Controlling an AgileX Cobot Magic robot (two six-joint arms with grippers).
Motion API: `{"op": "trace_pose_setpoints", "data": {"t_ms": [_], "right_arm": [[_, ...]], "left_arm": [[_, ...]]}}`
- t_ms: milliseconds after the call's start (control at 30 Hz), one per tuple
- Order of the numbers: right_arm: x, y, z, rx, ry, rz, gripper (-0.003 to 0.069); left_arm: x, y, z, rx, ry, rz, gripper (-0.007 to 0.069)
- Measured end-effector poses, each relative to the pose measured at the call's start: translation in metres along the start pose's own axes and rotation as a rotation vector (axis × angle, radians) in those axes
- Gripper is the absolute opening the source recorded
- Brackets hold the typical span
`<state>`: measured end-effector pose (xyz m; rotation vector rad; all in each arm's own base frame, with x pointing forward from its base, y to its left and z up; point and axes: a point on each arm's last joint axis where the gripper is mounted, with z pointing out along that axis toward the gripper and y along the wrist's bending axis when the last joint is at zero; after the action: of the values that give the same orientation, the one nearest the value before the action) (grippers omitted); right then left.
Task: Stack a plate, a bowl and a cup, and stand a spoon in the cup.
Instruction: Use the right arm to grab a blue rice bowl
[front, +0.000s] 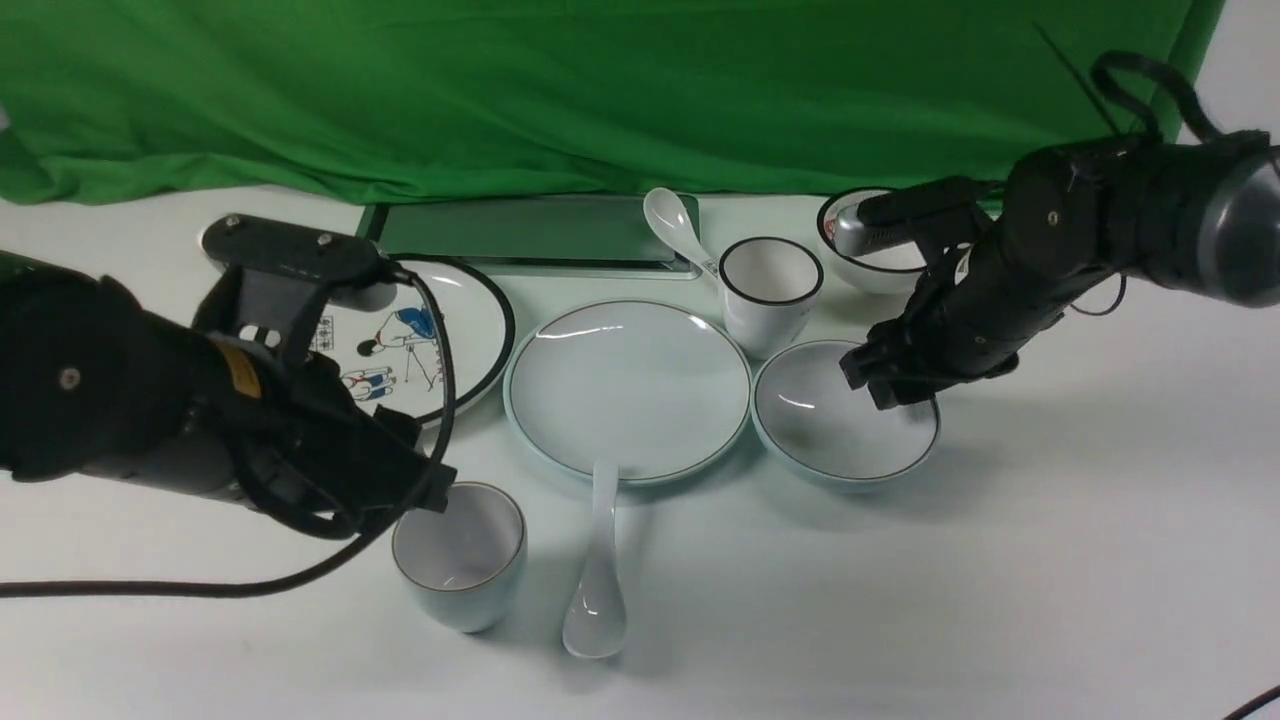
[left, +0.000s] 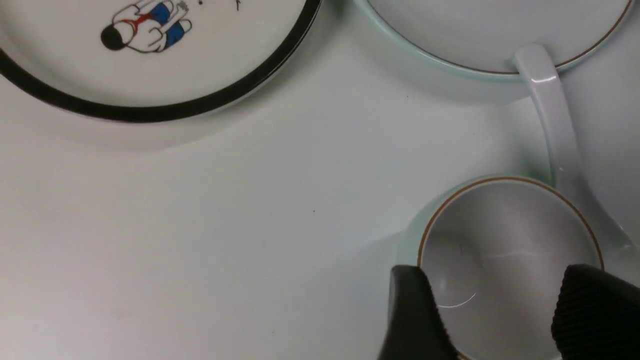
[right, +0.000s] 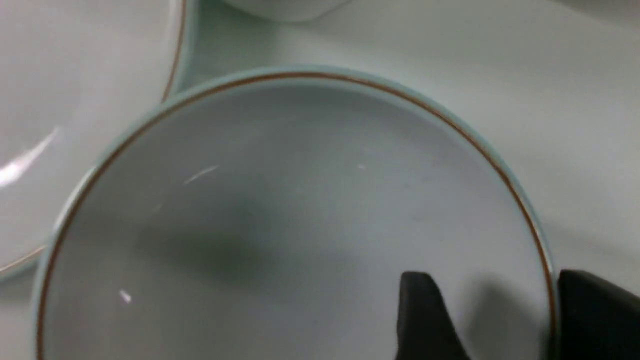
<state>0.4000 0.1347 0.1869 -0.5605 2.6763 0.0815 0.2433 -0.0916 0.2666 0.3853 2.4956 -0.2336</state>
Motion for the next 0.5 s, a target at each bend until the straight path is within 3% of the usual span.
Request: {"op": "trace_pose_setpoints", "data": {"t_ms": [333, 500], "right_arm": [[0.002, -0.003, 0.006, -0.007, 0.039, -0.036, 0.0123], [-0.004, -0.001, -0.014, -0.028, 0.086, -0.086, 0.0077]], "left_arm": [[-0.001, 0.0, 0.0, -0.001, -0.015, 0.0, 0.0341], [-0.001, 0.0, 0.0, 0.001, -0.016, -0.003, 0.0341]]}}
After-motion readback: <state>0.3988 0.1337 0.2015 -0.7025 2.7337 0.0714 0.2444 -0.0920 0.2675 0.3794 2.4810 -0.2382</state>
